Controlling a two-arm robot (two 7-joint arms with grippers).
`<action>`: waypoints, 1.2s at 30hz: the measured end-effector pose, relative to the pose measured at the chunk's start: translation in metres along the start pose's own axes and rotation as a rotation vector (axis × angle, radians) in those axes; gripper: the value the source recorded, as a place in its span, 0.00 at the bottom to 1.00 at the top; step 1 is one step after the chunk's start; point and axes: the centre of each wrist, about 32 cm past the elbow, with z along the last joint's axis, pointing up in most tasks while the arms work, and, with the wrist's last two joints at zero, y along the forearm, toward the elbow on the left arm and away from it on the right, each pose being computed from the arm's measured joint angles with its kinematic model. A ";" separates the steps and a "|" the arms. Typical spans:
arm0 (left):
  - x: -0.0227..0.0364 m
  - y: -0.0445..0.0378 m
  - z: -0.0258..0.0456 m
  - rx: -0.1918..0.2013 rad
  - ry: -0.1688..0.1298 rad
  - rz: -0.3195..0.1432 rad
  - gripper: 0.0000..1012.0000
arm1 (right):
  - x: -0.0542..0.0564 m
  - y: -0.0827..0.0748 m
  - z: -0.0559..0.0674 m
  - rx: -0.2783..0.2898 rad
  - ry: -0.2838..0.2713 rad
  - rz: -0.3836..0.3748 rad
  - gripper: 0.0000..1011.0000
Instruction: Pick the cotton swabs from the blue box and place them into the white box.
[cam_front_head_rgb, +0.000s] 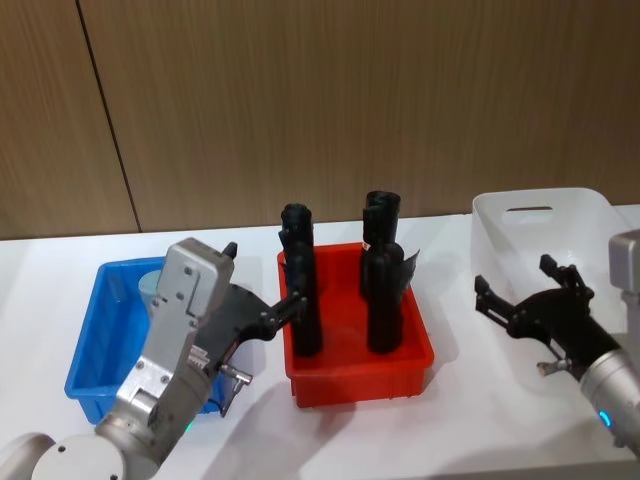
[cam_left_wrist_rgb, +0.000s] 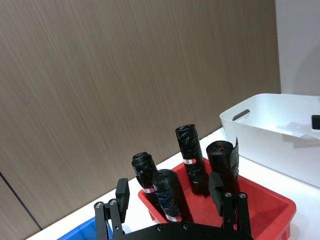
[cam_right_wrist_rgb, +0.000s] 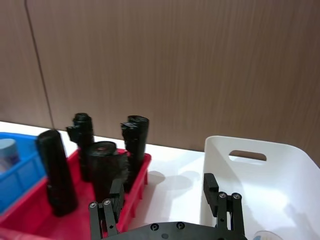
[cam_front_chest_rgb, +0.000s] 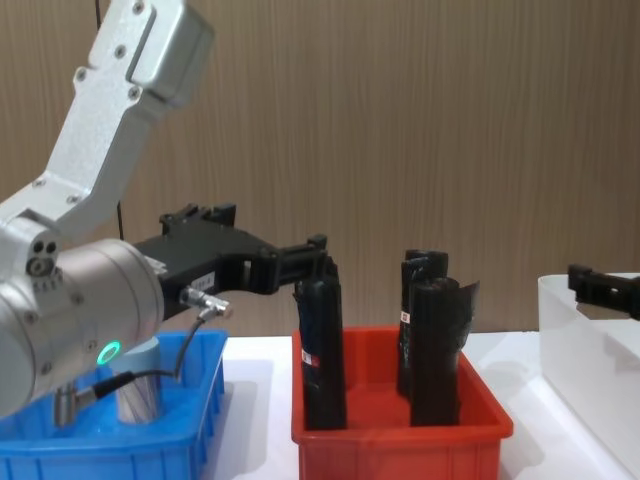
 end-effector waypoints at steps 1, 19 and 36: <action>0.0000 0.0000 0.0000 0.000 0.000 0.000 0.99 | -0.004 -0.004 0.001 0.007 0.003 0.009 0.99; -0.0013 0.0018 -0.0011 -0.006 -0.001 0.009 0.99 | -0.031 -0.036 0.009 0.058 0.040 0.075 0.99; -0.0014 0.0018 -0.0013 -0.004 -0.001 0.008 0.99 | -0.030 -0.030 0.008 0.054 0.018 0.114 0.99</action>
